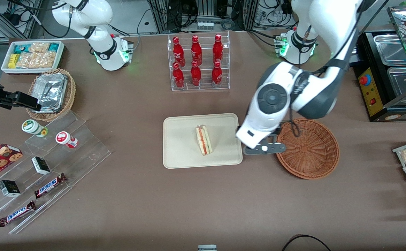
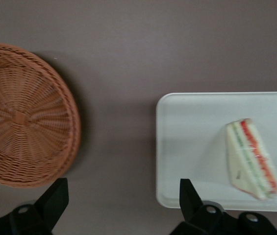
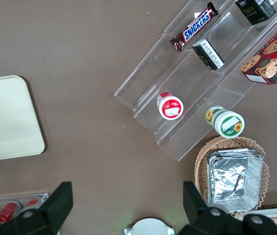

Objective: Place sandwich from basket to tray

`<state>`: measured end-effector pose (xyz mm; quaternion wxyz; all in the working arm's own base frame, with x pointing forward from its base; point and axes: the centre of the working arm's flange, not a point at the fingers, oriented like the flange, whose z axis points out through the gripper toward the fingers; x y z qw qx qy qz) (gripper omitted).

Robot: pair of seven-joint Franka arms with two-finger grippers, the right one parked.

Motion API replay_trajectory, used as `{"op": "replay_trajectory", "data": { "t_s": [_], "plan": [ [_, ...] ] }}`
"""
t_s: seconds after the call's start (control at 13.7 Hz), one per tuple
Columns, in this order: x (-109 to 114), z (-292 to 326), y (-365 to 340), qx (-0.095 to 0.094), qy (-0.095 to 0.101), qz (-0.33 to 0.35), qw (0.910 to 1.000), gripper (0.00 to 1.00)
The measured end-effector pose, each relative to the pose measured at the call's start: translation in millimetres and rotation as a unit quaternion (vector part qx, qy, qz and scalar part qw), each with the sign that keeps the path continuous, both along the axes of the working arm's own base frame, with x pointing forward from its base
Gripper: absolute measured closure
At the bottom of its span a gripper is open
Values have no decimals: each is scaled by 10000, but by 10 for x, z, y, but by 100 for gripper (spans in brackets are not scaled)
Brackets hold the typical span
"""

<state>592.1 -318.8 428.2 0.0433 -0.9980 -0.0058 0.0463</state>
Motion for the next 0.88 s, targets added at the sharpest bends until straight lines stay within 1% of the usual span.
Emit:
{"op": "replay_trajectory", "data": {
  "t_s": [0.22, 0.29, 0.37, 0.66, 0.73, 0.88],
  "plan": [
    [5, 36, 411, 57, 92, -203, 9997, 0],
    [-7, 50, 521, 41, 134, -247, 9996, 0],
    [-15, 88, 642, -24, 175, -307, 9994, 0],
    [-36, 348, 1313, -215, 203, -471, 9985, 0],
    [-71, 408, 1487, -230, 290, -534, 9979, 0],
    [-179, 567, 1837, -180, 509, -657, 9964, 0]
  ]
}}
